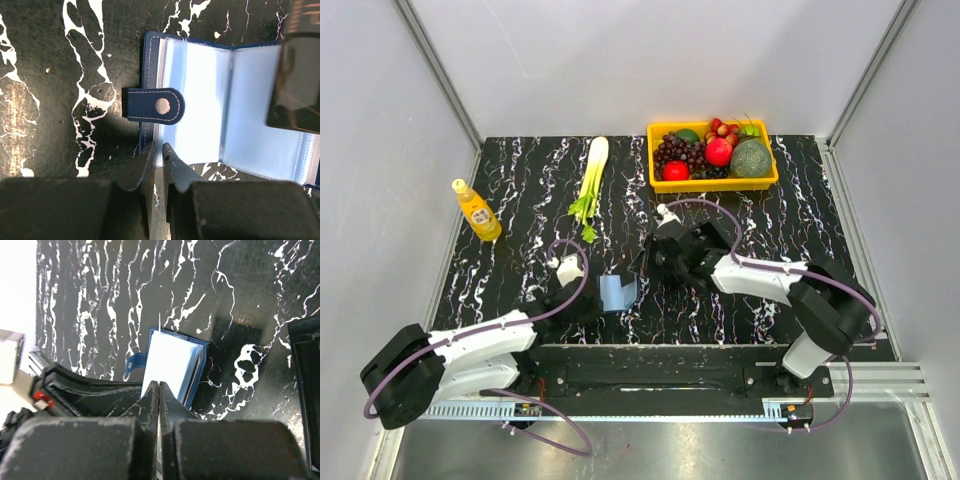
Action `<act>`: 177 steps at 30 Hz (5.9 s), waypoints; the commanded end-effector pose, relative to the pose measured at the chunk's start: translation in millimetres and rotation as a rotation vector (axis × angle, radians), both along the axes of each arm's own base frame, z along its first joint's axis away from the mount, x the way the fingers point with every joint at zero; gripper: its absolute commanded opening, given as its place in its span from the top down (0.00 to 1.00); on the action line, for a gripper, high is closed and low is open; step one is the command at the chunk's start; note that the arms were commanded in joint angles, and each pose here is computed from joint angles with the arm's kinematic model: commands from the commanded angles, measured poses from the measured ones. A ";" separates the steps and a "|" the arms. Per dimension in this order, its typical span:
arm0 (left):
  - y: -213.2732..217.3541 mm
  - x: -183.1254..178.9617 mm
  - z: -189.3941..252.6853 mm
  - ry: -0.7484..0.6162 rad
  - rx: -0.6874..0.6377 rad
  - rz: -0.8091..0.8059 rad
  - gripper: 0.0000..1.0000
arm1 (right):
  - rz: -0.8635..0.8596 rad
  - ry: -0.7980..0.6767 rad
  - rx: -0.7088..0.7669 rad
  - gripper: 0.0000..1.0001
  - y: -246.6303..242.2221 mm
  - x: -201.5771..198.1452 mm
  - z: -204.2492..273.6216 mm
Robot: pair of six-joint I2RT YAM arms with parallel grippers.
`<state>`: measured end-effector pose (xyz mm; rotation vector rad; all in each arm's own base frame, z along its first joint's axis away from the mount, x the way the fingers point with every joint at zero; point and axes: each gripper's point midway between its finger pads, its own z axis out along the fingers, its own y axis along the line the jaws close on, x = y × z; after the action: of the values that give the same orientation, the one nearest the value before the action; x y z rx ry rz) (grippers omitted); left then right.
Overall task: Put the credit cards into the card holder
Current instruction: Insert the credit card into the card holder.
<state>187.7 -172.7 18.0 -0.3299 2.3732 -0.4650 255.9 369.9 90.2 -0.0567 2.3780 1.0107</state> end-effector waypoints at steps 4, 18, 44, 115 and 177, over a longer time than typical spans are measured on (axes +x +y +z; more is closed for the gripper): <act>-4.3 4.4 5.2 -0.007 -0.009 0.007 0.85 | 0.001 -0.035 -0.037 1.00 -10.3 -2.9 5.3; -4.4 8.0 16.9 -0.048 -0.033 0.008 0.85 | -0.028 -0.006 -0.197 1.00 -39.3 -8.2 -19.8; -12.1 23.3 71.4 -0.214 -0.146 0.002 0.61 | -0.045 0.158 -0.003 1.00 -10.0 -24.3 -53.6; -23.1 23.0 -3.2 0.015 0.059 -0.044 0.91 | 0.111 0.211 -0.077 1.00 -21.5 -50.9 -71.6; -19.0 20.5 4.1 -0.006 0.021 -0.034 0.86 | 0.116 0.167 -0.124 0.74 10.6 -41.0 -67.7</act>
<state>210.7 -189.8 19.6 -0.2727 2.3869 -0.4191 221.7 375.7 22.6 -0.1391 2.6242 0.9518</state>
